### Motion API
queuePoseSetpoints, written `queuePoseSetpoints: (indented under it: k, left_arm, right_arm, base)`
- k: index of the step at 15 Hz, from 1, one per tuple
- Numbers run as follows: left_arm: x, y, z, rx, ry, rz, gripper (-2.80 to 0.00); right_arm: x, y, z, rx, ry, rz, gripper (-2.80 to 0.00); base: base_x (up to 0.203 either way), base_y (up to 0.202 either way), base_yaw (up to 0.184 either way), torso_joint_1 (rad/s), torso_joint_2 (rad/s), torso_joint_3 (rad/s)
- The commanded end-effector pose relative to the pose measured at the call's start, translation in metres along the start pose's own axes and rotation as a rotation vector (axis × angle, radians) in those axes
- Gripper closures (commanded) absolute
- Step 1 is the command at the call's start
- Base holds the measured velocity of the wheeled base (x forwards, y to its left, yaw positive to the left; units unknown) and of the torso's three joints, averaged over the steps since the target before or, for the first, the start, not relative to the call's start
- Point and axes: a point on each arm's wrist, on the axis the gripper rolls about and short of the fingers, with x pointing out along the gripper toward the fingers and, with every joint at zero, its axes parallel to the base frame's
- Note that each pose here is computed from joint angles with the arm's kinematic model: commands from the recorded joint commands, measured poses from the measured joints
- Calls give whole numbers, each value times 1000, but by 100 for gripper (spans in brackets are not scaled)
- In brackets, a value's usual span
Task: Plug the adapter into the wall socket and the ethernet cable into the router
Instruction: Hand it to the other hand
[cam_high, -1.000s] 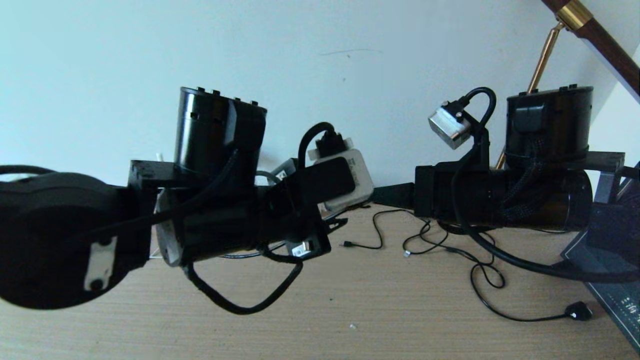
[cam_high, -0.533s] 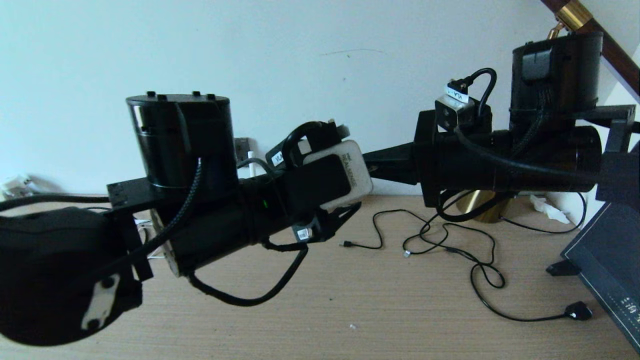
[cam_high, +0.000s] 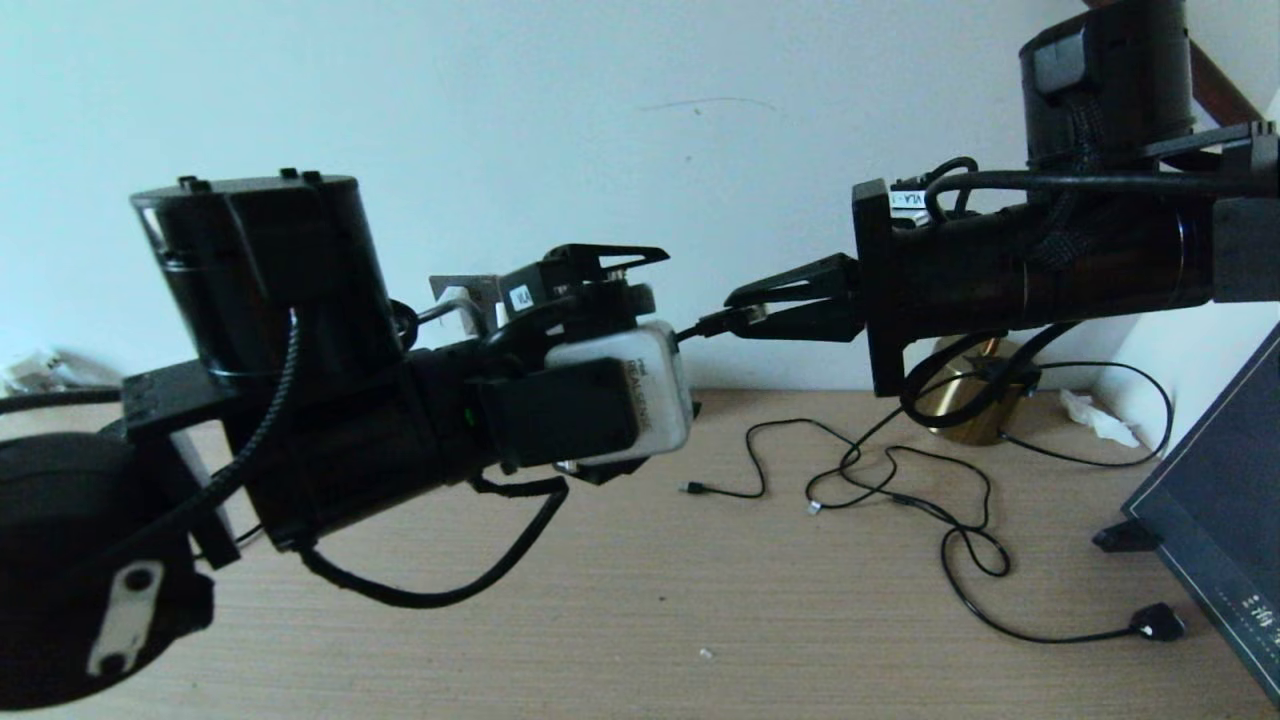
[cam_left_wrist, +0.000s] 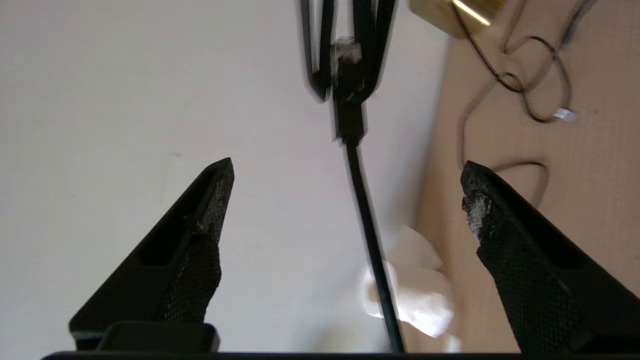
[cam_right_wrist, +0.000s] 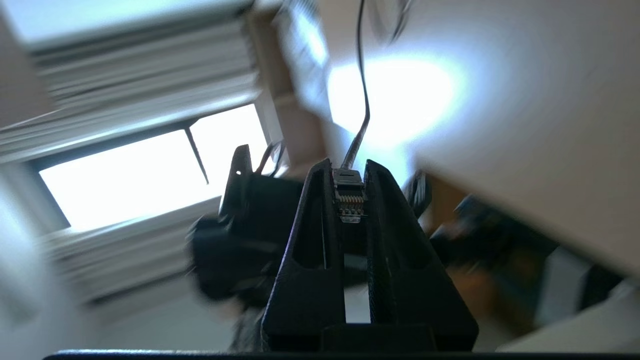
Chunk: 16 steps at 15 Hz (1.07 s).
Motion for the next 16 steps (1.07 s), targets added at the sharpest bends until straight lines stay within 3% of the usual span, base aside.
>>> queuePoseSetpoints:
  k: [1, 6, 8, 15, 16]
  left_arm:
    - [-3, 4, 0, 16, -9, 18, -280]
    - [2, 6, 1, 17, -17, 27, -280]
    - [7, 10, 3, 21, -32, 58, -280]
    - [10, 7, 2, 21, -50, 50, -280]
    - [10, 7, 2, 21, -50, 50, 0]
  right_arm:
    - [-5, -1, 7, 55, 67, 22, 0]
    - [-6, 0, 6, 91, 168, 45, 0]
    - [-2, -4, 8, 100, 179, 36, 0]
    - [9, -8, 12, 117, 191, 22, 0]
    - [10, -8, 11, 117, 195, 22, 0]
  base:
    - [0, 0, 0, 0, 0, 0]
    - [0, 0, 0, 0, 0, 0]
    - [0, 0, 0, 0, 0, 0]
    - [0, 0, 0, 0, 0, 0]
    - [0, 0, 0, 0, 0, 0]
